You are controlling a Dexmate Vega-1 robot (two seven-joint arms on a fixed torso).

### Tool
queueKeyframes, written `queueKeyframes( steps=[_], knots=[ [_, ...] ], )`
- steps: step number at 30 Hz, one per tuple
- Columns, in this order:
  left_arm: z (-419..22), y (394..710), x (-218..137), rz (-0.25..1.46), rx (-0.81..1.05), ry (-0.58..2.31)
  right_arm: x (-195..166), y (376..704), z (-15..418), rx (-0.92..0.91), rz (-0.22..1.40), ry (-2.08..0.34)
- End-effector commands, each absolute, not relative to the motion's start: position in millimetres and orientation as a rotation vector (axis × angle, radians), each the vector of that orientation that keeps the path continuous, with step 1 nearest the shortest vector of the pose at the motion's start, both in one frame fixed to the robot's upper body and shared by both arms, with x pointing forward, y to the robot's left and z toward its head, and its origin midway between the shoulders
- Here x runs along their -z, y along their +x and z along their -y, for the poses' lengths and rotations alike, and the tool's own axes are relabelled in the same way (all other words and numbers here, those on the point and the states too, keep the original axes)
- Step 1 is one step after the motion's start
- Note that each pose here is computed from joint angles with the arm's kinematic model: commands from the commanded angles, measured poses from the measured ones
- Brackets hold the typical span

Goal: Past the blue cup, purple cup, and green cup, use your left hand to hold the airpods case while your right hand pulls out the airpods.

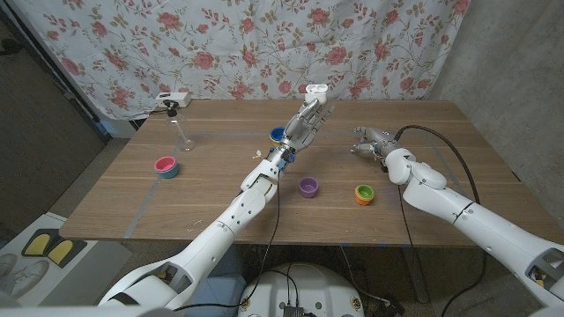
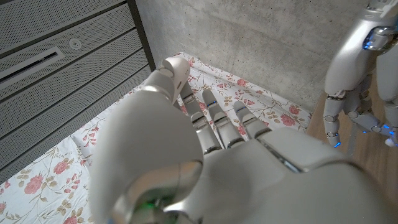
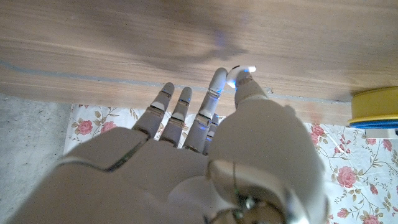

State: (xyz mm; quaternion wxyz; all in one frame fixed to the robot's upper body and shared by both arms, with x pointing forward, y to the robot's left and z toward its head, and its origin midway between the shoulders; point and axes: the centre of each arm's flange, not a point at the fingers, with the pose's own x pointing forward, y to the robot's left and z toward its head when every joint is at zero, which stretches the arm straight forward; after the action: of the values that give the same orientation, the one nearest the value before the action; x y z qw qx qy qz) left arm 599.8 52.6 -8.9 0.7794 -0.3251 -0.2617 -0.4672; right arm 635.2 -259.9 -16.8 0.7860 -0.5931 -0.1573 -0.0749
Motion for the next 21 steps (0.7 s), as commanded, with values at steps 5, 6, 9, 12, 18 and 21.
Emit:
queueKeyframes(
  steps=[5, 6, 9, 12, 18, 21],
  knots=[
    [-57.2, 602.6, 10.0, 0.569, 1.007, -0.707, 19.9, 636.7, 258.4, 0.151, 0.328, -1.279],
    [-57.8, 602.8, 9.6, 0.571, 1.007, -0.703, 19.9, 636.7, 258.2, 0.148, 0.331, -1.281],
    [-58.5, 603.3, 9.2, 0.572, 1.007, -0.706, 20.0, 635.7, 256.5, 0.145, 0.338, -1.293],
    [-57.8, 603.7, 9.7, 0.566, 1.009, -0.709, 20.1, 635.4, 255.9, 0.146, 0.335, -1.289],
    [-57.7, 604.5, 9.9, 0.569, 1.012, -0.707, 18.9, 633.5, 256.8, 0.139, 0.338, -1.289],
    [-57.6, 604.8, 9.9, 0.568, 1.015, -0.709, 17.9, 632.8, 257.7, 0.14, 0.34, -1.283]
  ],
)
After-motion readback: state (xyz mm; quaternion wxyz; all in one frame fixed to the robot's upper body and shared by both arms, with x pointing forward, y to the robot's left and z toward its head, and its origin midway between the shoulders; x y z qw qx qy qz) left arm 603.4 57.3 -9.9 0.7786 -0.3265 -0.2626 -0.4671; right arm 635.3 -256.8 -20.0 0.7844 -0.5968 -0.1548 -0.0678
